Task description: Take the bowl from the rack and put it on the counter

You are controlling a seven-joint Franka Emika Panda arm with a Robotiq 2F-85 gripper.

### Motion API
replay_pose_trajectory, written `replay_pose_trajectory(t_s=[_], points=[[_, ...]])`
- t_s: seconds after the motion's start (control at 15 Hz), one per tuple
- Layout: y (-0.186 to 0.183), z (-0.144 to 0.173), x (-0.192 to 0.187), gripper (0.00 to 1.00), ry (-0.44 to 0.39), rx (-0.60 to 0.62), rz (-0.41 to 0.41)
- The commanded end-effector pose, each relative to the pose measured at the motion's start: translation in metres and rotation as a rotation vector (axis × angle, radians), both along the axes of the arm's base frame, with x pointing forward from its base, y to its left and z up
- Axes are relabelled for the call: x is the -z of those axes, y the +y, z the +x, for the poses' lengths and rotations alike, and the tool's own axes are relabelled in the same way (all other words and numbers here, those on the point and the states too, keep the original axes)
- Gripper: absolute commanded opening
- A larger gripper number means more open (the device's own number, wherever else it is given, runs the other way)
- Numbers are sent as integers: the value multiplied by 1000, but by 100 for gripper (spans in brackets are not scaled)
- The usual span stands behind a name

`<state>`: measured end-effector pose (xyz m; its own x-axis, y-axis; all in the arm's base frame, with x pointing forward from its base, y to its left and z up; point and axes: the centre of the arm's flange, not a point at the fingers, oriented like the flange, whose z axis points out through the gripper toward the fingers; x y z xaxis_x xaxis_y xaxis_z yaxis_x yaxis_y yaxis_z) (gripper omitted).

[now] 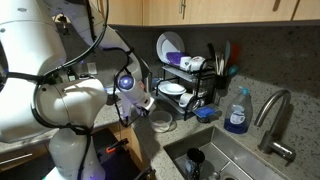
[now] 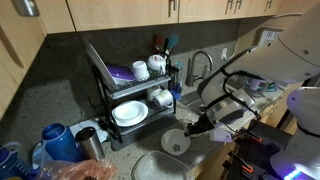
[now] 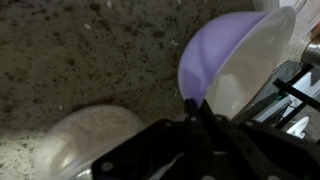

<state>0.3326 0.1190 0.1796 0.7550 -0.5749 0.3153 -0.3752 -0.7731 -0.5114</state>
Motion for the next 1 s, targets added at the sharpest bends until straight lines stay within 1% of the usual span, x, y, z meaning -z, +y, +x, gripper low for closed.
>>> replay_pose_trajectory(t_s=[0.0, 0.47, 0.73, 0.8, 0.87, 0.93], points=[[-3, -3, 2, 1, -27, -8, 3], [-7, -1, 5, 1, -29, -8, -27], [-6, 2, 7, 2, -28, -13, -28], [-6, 2, 7, 11, -28, -13, -27], [-7, 3, 7, 32, -28, -12, -28], [-7, 4, 7, 36, -28, -12, -31]])
